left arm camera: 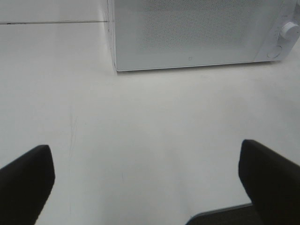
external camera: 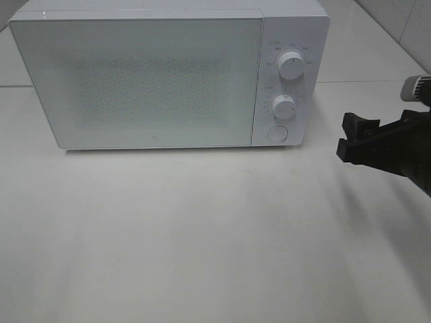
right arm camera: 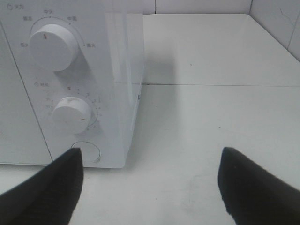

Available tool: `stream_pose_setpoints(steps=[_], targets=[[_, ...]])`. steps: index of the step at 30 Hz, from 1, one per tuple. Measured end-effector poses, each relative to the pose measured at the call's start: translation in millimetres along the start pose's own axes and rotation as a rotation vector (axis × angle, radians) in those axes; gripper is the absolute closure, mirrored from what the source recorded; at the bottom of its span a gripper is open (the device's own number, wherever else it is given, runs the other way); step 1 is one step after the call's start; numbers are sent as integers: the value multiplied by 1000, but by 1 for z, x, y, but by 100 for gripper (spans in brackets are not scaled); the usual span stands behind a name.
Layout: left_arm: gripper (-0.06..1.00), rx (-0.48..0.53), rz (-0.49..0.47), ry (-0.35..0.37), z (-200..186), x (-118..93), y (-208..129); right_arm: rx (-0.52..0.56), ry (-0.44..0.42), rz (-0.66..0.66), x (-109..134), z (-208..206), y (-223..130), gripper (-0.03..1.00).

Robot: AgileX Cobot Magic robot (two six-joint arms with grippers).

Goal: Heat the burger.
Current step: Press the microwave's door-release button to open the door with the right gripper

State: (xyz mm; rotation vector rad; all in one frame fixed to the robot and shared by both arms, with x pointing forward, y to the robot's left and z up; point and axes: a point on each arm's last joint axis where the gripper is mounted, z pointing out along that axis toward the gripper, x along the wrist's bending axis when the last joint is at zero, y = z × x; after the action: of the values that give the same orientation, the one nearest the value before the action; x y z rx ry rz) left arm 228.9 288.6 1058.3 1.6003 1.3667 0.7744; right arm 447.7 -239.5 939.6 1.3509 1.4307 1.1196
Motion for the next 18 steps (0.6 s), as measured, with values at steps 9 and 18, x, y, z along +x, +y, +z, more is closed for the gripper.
stream_pose_setpoints(steps=[9,18], targets=[[-5,0,0,0,0,0,0,28,6,-12,32,-1,-18,21],[-5,0,0,0,0,0,0,35,29,-42,58,6,-22,21]])
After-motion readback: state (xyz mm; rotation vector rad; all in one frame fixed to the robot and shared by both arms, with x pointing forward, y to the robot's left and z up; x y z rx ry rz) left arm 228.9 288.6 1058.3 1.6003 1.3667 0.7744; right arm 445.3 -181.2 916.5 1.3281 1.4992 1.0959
